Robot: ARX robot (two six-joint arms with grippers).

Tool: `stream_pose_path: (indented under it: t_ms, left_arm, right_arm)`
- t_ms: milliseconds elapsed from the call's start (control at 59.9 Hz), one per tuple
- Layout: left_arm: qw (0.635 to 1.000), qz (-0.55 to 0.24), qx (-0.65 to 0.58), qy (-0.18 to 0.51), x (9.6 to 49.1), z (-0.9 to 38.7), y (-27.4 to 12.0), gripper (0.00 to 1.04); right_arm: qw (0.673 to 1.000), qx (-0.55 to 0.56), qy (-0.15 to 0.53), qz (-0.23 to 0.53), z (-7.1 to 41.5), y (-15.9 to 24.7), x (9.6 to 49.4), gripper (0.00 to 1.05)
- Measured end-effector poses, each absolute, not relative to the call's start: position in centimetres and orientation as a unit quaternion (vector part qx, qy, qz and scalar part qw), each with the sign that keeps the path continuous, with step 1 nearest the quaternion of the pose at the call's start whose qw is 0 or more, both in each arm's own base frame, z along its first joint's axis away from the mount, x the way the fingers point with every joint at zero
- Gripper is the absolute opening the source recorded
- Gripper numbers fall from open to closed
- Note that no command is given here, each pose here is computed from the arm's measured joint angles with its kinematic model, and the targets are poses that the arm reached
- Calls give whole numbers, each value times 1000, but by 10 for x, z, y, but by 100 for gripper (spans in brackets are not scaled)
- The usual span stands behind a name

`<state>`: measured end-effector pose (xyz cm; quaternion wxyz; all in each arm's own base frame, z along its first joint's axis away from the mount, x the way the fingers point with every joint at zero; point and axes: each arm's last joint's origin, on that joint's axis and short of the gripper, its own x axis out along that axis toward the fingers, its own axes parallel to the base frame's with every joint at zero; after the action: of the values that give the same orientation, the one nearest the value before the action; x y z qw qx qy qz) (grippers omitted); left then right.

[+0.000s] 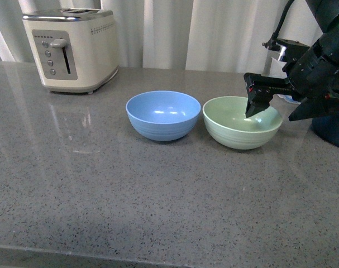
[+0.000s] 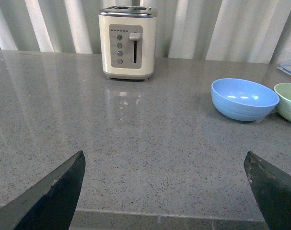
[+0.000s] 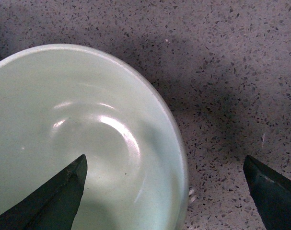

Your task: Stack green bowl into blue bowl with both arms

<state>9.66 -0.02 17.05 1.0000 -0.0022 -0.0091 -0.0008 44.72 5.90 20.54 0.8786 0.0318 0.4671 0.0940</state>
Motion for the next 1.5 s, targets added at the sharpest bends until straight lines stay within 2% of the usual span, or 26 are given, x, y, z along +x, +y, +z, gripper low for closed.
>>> stream_pose_path:
  t_ms: [67,267,518,568,1135,1503]
  left_arm:
    - [1000,-1,-2,-9,97,170,0,98]
    - [1000,-1,-2,-9,97,170,0,98]
    - [1000,-1,-2,-9,97,170,0,98]
    - [1000,-1,-2,-9,97,170,0,98]
    - [1000,-1,-2,-9,97,170,0,98]
    - [1000,-1,-2,-9,97,170,0,98]
  right_arm:
    - [880,31,465,96,205,59,447,93]
    - [878,31,468,96,197,59,445,63]
    - [872,41,478,99,190,55,436,8]
    - [875,46,472,101,194,54,435,0]
    - [888,44,445,108,225,47,438,1]
    - [899,39,395,187,276,88,442,1]
